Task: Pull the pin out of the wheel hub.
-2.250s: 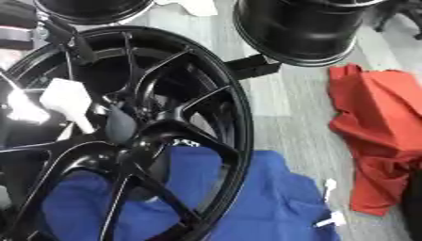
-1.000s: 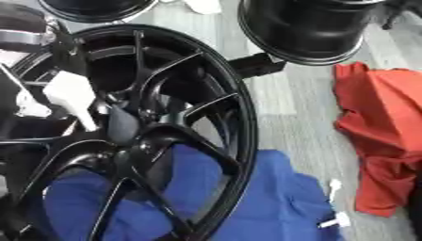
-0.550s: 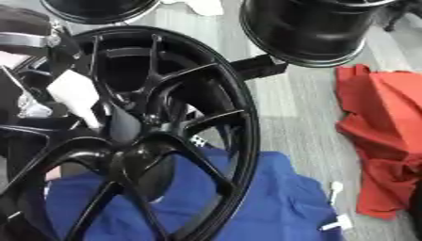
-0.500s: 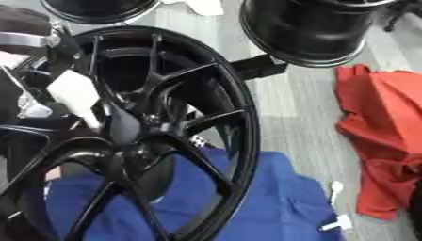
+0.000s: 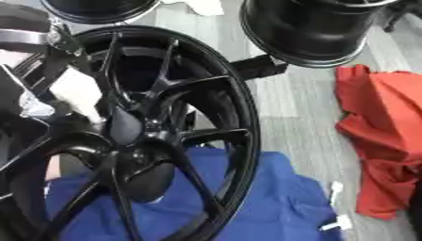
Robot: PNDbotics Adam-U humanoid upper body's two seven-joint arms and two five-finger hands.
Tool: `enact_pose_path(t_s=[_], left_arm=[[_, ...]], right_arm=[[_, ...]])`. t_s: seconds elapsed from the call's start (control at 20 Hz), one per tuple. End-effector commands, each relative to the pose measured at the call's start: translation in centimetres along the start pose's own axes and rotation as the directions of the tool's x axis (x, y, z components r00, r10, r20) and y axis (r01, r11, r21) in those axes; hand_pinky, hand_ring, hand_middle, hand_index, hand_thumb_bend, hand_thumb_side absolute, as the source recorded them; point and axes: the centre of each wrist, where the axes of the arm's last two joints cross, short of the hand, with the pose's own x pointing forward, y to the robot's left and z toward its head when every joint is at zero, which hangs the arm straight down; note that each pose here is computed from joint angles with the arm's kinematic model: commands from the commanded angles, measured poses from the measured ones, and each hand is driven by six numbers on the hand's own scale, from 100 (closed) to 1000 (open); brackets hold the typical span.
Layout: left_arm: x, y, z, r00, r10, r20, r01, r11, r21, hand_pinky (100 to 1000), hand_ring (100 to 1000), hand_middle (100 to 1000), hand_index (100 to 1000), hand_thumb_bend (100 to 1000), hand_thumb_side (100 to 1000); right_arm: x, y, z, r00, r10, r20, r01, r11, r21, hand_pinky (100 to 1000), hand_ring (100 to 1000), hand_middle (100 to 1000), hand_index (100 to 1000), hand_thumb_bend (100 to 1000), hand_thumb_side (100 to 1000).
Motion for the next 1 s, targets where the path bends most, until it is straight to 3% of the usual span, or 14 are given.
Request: enact_pose_path(t_s=[0.05, 0.25, 0.6, 1.0], left_arm=[[0.4, 1.4, 1.7, 1.000, -0.010, -0.019, 0.011, 0.998, 0.054, 621, 463, 254, 352, 299, 175], [0.7, 1.9, 2.5, 1.000, -0.013, -0.020, 0.014, 0.996, 0.084, 614, 456, 237, 337, 295, 176], [0.7, 1.8, 2.9, 0.999, -0.029, -0.028, 0.032, 0.996, 0.087, 572, 432, 215, 312, 387, 204], [1.7, 4.4, 7.0, 1.000, -0.017, -0.016, 0.021, 0.966, 0.258, 550, 406, 178, 290, 328, 166]], right_arm=[[0.9, -0.5, -0.5, 0.999, 0.008, 0.033, -0.008, 1.000, -0.009, 485, 457, 554, 669, 100, 466], [0.9, -0.5, -0.5, 0.999, 0.010, 0.034, -0.010, 1.000, -0.011, 486, 457, 554, 669, 100, 466], [0.9, -0.5, -0.4, 0.999, 0.006, 0.032, -0.006, 1.000, -0.016, 486, 457, 554, 669, 100, 467], [0.7, -0.7, -0.3, 1.000, 0.011, 0.028, -0.011, 1.000, -0.018, 486, 456, 554, 668, 100, 466]])
